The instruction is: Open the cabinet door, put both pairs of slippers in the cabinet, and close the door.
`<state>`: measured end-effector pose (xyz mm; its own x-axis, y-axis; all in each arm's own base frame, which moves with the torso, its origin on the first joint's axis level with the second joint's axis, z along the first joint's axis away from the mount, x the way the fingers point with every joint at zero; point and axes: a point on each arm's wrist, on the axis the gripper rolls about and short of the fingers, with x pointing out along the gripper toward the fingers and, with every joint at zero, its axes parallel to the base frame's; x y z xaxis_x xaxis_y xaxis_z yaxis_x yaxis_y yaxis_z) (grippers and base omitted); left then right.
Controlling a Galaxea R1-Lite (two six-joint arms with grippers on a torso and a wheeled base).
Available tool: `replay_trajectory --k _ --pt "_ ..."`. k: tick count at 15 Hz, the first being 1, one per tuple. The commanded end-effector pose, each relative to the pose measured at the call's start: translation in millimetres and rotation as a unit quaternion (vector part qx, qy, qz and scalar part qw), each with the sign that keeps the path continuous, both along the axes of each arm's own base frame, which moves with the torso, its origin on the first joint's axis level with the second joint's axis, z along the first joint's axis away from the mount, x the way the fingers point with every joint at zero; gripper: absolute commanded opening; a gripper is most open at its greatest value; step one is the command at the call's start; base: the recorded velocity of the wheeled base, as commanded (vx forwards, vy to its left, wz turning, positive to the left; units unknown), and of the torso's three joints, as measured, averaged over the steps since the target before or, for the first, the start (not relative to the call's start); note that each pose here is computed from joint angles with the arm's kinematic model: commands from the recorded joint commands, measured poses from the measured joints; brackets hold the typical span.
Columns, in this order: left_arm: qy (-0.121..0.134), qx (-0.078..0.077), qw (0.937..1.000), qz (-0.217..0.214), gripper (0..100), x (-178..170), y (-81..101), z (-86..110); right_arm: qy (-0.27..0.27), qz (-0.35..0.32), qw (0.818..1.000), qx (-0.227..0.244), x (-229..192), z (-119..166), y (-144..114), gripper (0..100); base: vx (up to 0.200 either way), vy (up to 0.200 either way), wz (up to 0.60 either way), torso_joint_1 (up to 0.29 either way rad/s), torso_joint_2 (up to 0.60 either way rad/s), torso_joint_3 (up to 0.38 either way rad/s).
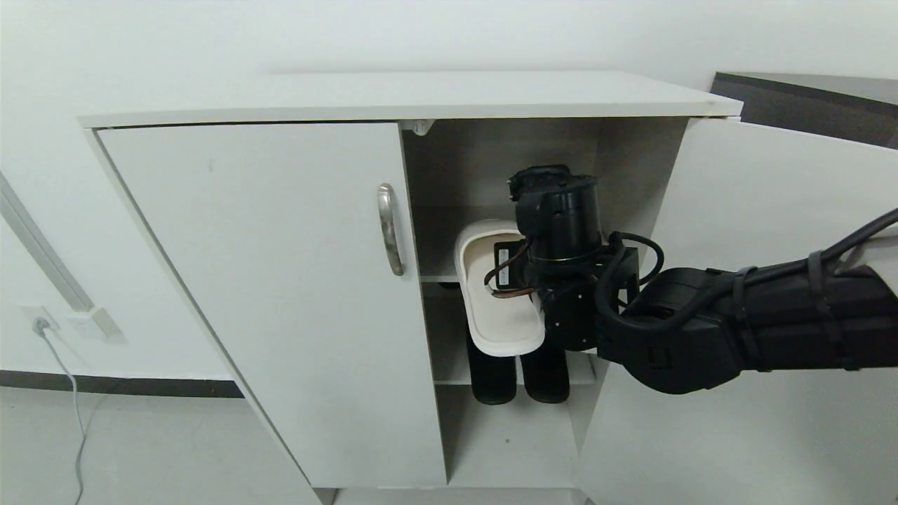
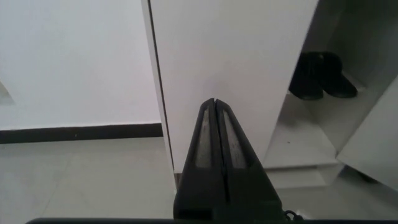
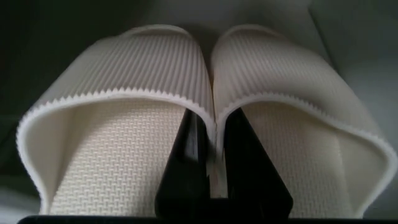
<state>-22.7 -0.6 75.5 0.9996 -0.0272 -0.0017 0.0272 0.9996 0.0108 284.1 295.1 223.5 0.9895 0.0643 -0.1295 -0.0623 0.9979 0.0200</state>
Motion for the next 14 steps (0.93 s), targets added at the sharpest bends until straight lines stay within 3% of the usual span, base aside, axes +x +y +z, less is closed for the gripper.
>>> replay_trajectory --k 1,14 --pt "0.000 0.000 1.0000 0.001 0 0.0 0.0 0.0 0.002 -0.006 1.000 -0.001 8.5 -5.2 0.6 0 0.000 0.000 0.00 0.000 0.00 0.000" --pt "0.000 -0.001 1.0000 0.001 0 0.0 0.0 0.0 0.009 -0.032 0.999 -0.007 50.4 -4.1 6.6 0 0.000 0.000 0.00 0.000 0.00 0.000"
